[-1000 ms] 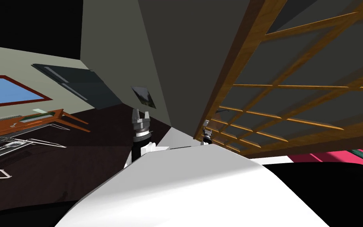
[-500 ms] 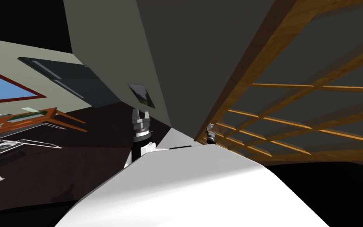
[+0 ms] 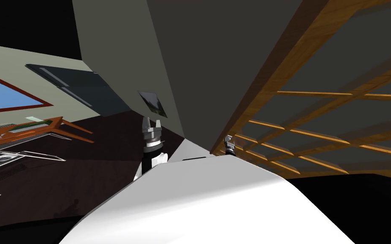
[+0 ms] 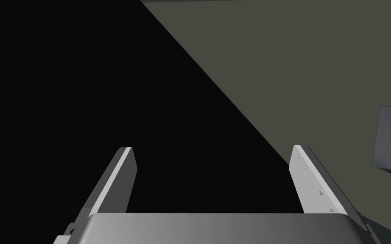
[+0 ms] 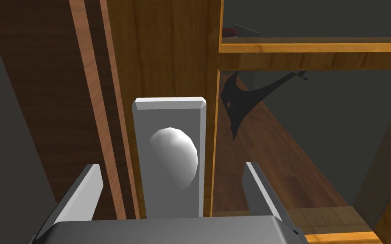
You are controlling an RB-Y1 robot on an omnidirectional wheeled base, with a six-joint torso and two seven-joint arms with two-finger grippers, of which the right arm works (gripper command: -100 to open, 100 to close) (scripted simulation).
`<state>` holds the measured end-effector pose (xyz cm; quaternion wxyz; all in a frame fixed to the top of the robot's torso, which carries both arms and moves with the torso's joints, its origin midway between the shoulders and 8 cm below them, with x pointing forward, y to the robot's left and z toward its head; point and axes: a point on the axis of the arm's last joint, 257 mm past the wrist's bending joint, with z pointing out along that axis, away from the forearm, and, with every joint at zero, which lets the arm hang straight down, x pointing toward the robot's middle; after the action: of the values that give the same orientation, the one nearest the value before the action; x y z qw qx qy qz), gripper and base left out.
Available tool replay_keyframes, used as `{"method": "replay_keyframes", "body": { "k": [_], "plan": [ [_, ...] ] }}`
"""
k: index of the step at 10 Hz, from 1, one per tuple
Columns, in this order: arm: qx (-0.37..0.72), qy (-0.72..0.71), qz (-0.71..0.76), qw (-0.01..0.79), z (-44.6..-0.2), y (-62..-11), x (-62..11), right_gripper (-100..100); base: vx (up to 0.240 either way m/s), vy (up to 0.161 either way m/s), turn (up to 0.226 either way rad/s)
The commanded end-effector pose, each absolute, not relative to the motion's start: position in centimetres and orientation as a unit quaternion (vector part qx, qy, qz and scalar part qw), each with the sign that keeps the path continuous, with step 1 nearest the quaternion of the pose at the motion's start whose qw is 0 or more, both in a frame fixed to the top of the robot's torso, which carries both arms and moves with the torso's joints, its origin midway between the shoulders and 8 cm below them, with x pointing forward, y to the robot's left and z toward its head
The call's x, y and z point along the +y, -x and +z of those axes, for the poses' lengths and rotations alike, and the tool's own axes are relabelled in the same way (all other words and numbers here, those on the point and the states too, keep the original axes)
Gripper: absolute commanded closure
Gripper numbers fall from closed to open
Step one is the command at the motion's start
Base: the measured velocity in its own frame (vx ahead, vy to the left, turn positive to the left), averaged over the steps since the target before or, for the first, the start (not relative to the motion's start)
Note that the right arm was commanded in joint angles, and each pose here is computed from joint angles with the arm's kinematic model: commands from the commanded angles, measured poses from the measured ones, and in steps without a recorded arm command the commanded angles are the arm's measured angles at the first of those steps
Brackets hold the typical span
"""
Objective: Pull the door open
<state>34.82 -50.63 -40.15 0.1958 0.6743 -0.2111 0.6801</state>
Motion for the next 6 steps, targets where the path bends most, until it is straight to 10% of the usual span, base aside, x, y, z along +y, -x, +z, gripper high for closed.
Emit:
{"method": "replay_keyframes", "body": {
  "k": [1,5,6],
  "plan": [
    [-0.213,-0.674,0.680,0.196,-40.1,-34.1,-51.8,-100,0.111,0.001,0.018],
    [-0.213,-0.678,0.676,0.196,-40.5,-33.2,-52.3,-100,0.069,0.007,-0.001],
    [-0.213,-0.678,0.676,0.196,-40.5,-33.2,-52.3,100,-0.020,0.013,0.017]
  ]
}}
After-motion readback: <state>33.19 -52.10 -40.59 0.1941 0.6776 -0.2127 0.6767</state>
